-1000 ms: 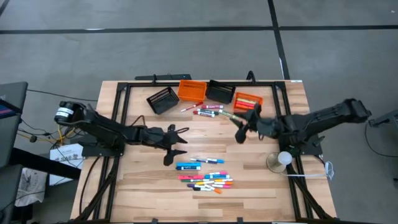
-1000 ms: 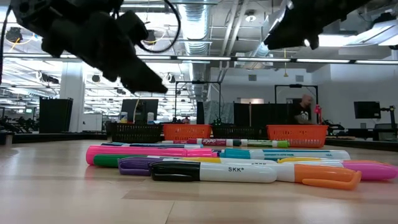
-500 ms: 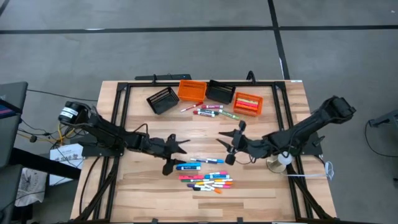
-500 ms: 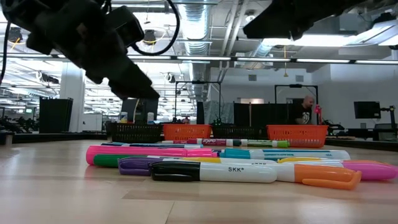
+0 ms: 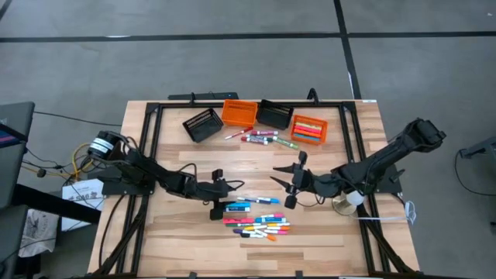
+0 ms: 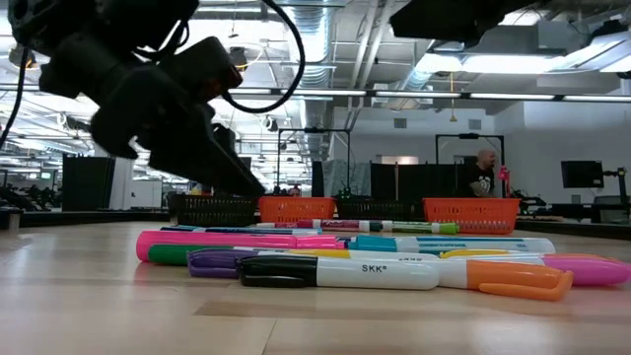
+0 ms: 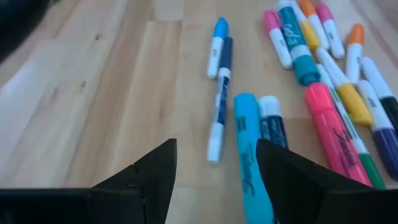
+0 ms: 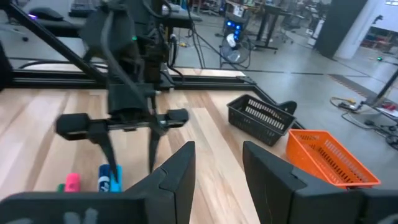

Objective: Pick & Place Markers
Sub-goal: Put the large light blue highlighter into the right orange bin

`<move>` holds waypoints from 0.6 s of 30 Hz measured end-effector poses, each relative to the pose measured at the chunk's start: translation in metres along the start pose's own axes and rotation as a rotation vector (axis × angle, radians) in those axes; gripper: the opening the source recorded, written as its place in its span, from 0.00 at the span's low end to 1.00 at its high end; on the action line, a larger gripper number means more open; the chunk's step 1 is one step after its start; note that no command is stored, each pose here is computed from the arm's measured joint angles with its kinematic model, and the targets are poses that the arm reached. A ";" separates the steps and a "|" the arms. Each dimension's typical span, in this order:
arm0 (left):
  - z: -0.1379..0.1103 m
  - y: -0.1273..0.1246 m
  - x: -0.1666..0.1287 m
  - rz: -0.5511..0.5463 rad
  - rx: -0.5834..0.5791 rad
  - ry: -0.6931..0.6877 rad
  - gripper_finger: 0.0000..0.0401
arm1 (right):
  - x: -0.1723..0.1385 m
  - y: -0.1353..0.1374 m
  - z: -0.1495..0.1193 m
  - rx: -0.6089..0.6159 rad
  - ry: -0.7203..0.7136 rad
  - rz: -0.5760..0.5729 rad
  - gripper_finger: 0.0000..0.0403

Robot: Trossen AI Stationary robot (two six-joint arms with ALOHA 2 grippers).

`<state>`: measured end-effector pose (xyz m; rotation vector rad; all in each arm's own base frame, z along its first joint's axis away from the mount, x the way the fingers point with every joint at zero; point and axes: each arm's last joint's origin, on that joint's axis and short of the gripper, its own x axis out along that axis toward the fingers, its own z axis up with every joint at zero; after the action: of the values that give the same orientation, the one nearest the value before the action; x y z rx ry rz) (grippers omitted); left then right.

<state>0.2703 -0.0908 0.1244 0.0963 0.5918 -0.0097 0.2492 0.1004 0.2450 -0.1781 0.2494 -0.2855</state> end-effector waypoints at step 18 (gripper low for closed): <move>-0.003 -0.011 -0.001 0.016 0.004 0.012 0.55 | -0.001 0.000 0.001 0.001 -0.003 -0.009 0.30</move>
<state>0.2671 -0.1013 0.1213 0.1048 0.6026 0.0051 0.2481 0.1008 0.2459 -0.1789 0.2456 -0.2940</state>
